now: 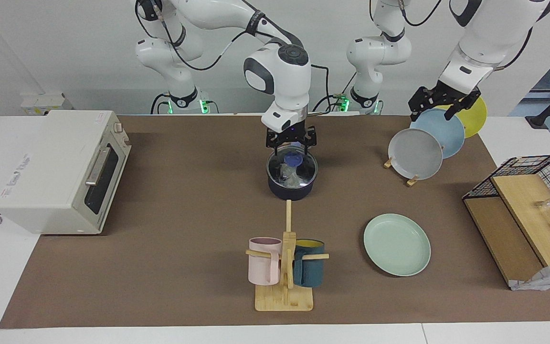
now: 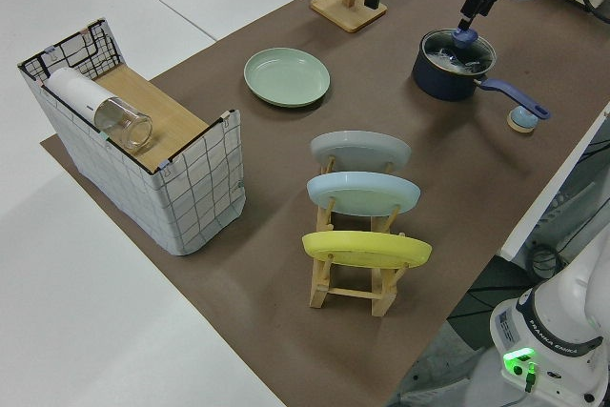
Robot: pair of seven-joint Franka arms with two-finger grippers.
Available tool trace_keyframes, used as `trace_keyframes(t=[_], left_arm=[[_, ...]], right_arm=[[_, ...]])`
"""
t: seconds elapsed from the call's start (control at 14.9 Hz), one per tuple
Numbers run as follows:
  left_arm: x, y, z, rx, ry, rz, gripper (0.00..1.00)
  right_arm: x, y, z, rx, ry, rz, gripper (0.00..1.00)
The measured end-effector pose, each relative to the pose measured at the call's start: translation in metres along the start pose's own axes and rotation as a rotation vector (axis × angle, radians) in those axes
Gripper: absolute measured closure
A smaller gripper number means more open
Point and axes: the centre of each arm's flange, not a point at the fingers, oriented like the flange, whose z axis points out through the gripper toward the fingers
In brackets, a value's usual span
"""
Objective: Transfer vermicelli from pot to plate
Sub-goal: 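Reach the right gripper over the pot and grasp the glass lid knob, then lift the glass lid off the pot with the right gripper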
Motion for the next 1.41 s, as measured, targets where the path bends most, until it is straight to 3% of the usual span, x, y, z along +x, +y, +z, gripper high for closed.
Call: trace_keyframes(t=[0.27,0.54,0.87,1.01,1.21,1.41], left_arm=[[0.0,0.0,0.0,0.0,0.0,0.0,0.0],[0.0,0.0,0.0,0.0,0.0,0.0,0.0],[0.0,0.0,0.0,0.0,0.0,0.0,0.0],[0.0,0.0,0.0,0.0,0.0,0.0,0.0],[0.0,0.0,0.0,0.0,0.0,0.0,0.0],[0.0,0.0,0.0,0.0,0.0,0.0,0.0]], right_arm=[[-0.004,-0.004,0.02,-0.047,0.01,-0.042,0.0],[-0.003,-0.006,0.03,-0.041,0.003,-0.045,0.0],[0.0,-0.007,0.029,-0.024,0.017,-0.043,0.08],[0.0,-0.007,0.03,-0.024,0.017,-0.043,0.12],[0.0,-0.007,0.029,-0.028,0.023,-0.047,0.34],[0.001,-0.007,0.027,-0.03,0.031,-0.051,0.34]])
